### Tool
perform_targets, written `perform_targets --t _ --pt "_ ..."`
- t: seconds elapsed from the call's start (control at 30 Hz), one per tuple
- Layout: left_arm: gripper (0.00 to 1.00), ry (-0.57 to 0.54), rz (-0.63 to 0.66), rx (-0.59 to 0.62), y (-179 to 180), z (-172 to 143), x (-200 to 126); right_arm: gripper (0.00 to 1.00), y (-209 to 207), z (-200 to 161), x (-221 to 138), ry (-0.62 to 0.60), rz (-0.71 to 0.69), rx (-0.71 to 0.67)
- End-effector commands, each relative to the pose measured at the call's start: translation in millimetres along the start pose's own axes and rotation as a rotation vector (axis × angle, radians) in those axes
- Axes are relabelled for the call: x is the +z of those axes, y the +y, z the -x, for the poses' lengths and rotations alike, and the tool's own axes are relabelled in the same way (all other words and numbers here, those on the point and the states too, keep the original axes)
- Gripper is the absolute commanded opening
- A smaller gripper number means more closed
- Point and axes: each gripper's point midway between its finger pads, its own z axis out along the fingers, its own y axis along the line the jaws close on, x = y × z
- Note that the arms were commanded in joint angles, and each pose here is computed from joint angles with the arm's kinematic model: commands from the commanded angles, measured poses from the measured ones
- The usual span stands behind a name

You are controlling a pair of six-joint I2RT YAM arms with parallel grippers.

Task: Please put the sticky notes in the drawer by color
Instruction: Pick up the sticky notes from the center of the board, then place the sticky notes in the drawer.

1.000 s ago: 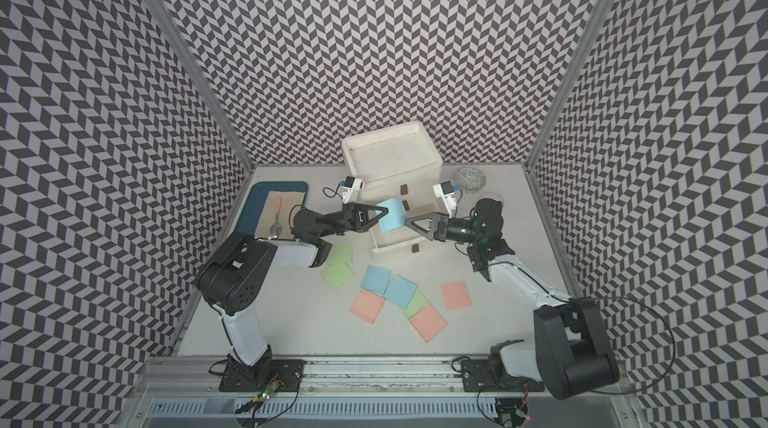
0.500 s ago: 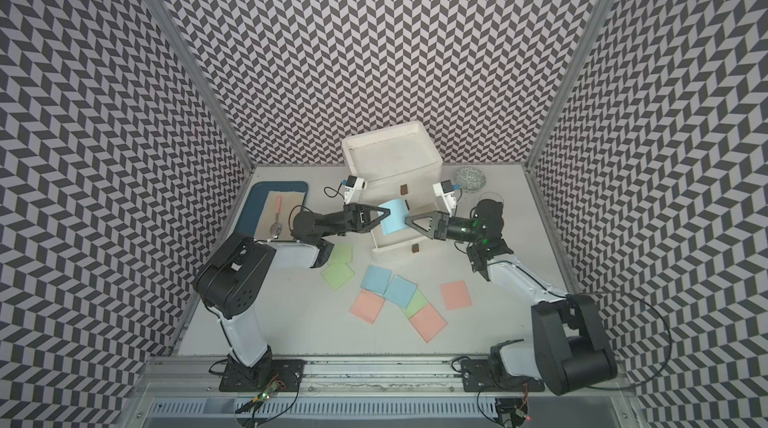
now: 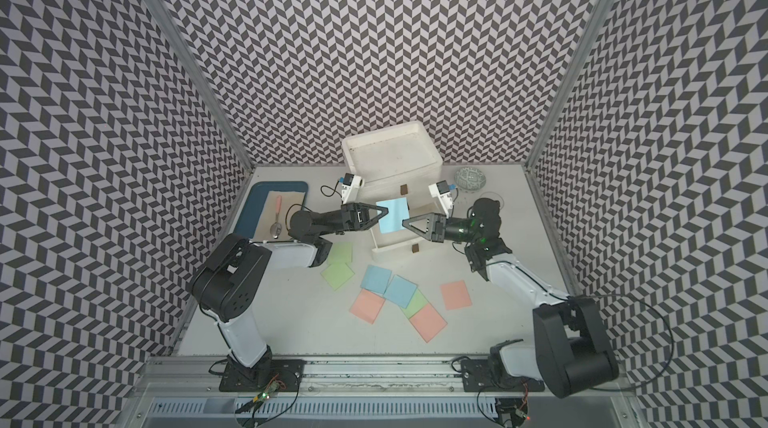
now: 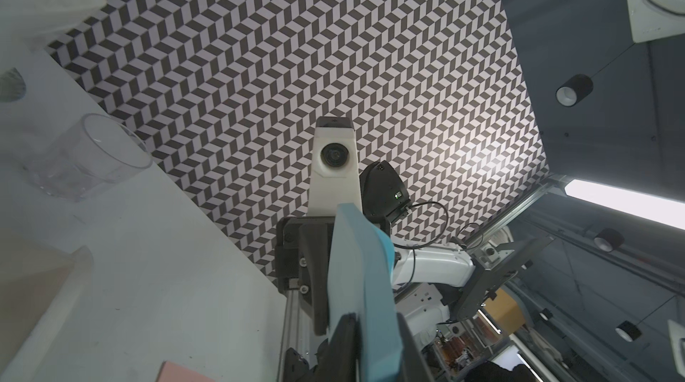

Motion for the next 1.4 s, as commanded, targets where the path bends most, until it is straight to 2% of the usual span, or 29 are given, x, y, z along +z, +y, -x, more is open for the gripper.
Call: perform_targets --t 0.0,0.1,0.23,0.3,0.43,0.57,0.7,0.8,1.07,1.23,1.3,1.37 --pt "0.39 0.001 0.006 0.049 -4.7 0.0 -5.3 0.15 9.1 7.0 -0.6 -0.007 0.001 -0.058" --pt "0.52 -0.014 0.055 0.053 3.4 4.1 -16.5 0.15 -3.1 11.0 -6.7 -0.030 -0.049 -0.039" --pt "0.54 -0.049 0.199 0.082 21.6 13.1 -36.0 0.15 -47.4 15.5 -27.0 -0.088 -0.199 0.056" --pt "0.54 -0.058 0.344 0.116 37.3 16.3 -45.9 0.15 -78.2 13.9 -39.8 -0.124 -0.304 0.110" --pt "0.55 -0.073 0.649 0.267 56.1 26.4 -67.7 0.16 -121.2 10.9 -50.7 -0.155 -0.452 0.157" --pt "0.55 -0.090 0.806 0.342 59.5 28.3 -92.2 0.14 -148.3 13.0 -52.5 -0.169 -0.514 0.189" --pt "0.55 -0.077 0.848 0.355 67.0 18.0 -103.0 0.16 -162.4 23.1 -50.2 -0.161 -0.544 0.186" --pt "0.55 -0.064 0.850 0.355 72.0 11.1 -106.1 0.19 -178.3 27.1 -56.6 -0.160 -0.628 0.191" --pt "0.56 -0.078 0.821 0.381 74.1 -4.7 -110.0 0.48 -197.9 23.6 -69.4 -0.138 -0.752 0.203" --pt "0.56 -0.101 0.852 0.416 72.1 -8.5 -118.6 0.54 -173.8 34.8 -86.6 -0.155 -0.892 0.068" --pt "0.56 -0.107 0.857 0.422 72.7 -10.1 -121.2 0.56 -153.5 28.6 -74.5 -0.102 -0.925 -0.030" --pt "0.56 -0.105 0.862 0.420 74.6 -12.9 -123.2 0.59 -131.1 3.4 -44.5 0.005 -0.938 -0.153"
